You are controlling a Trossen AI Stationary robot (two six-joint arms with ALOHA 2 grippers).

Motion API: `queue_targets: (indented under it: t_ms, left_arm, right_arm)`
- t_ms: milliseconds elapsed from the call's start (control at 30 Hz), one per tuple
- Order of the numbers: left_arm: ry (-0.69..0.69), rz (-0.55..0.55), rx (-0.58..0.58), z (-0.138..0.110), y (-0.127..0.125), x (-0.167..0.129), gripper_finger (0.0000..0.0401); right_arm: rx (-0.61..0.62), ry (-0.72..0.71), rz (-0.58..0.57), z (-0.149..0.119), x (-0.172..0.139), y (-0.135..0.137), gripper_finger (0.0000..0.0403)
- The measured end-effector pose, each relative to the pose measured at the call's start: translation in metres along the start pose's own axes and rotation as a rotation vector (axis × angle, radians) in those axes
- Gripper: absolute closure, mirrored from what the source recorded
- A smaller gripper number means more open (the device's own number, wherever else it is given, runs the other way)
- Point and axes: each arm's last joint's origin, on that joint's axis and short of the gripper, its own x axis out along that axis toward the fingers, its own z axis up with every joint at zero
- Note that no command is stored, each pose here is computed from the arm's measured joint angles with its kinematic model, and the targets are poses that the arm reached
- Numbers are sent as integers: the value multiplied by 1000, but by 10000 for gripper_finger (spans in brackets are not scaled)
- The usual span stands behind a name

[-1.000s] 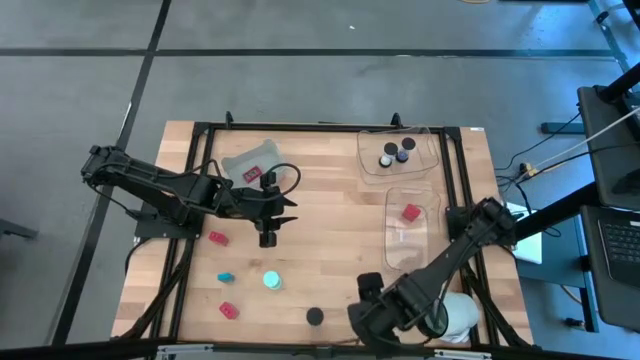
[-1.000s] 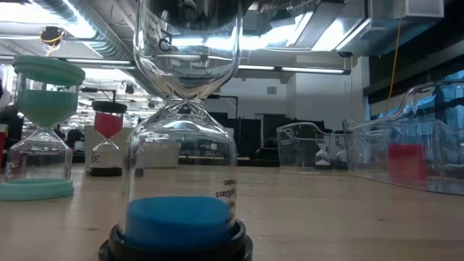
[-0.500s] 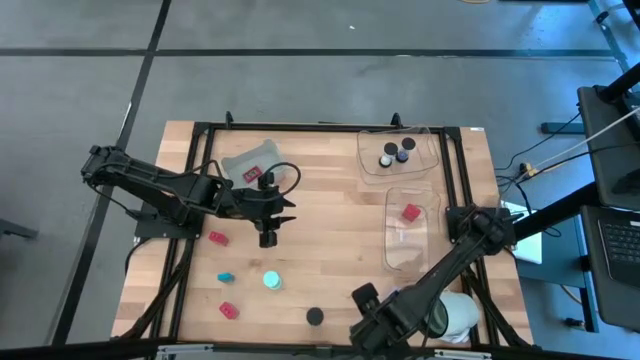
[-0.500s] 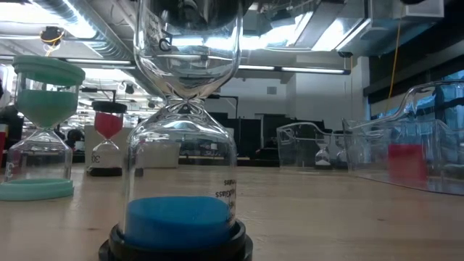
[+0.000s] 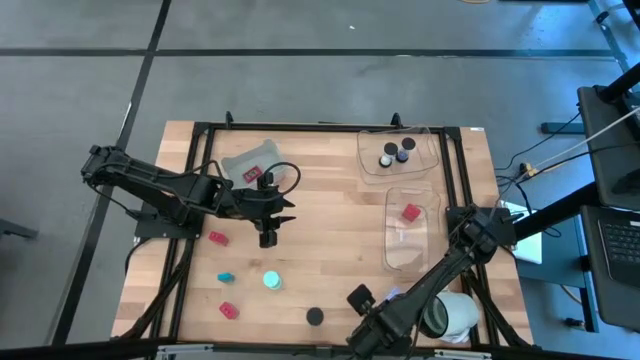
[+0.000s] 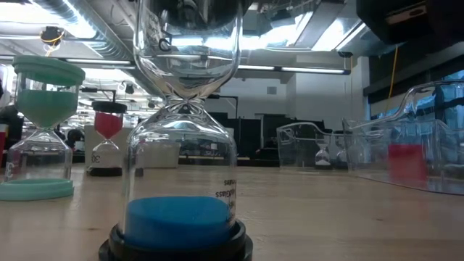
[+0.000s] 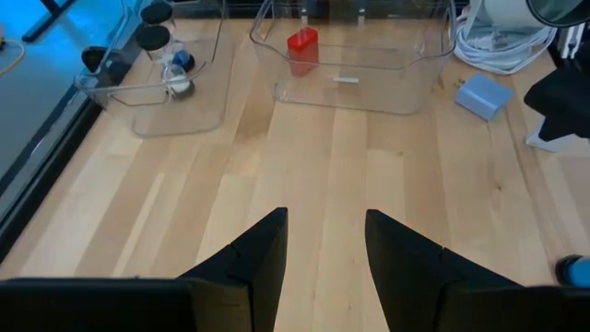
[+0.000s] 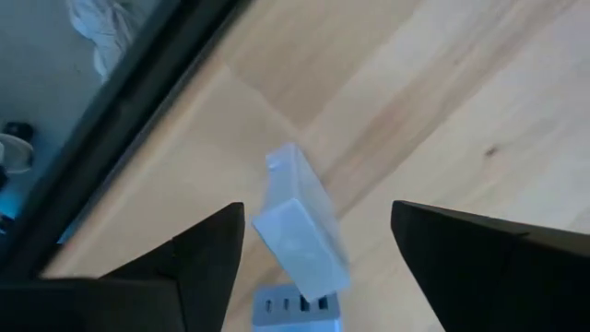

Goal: Pick & Place Office items
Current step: Put the white digital clock into the gray bin

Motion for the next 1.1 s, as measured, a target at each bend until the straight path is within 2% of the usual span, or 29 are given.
queue_targets:
  t_ms: [133,233,433,600,700,833,967,1100]
  left_arm:
    - [0,0,0,0,0,0,258]
    - [1,0,1,0,0,0,258]
    - [6,2,4,-1,0,0,258]
    - [7,2,6,-1,0,0,258]
    - [6,2,6,-1,0,0,258]
    - [5,8,6,-1,0,0,258]
    - [-1,38,6,0,1,0,258]
    - [-3,46,16,0,1,0,258]
  right_arm:
    - [-3,0,-43,0,0,-1,143]
    - [-3,-1,-53,0,0,-2,169]
    - [2,-1,-50,0,0,-1,256]
    - [20,0,51,0,0,1,338]
    - [77,3,79,0,0,2,338]
    - [202,-2,52,-1,-6,-1,338]
    - [348,-41,-51,-9,-27,-10,338]
    - [471,-150,-207,-19,-61,-23,338]
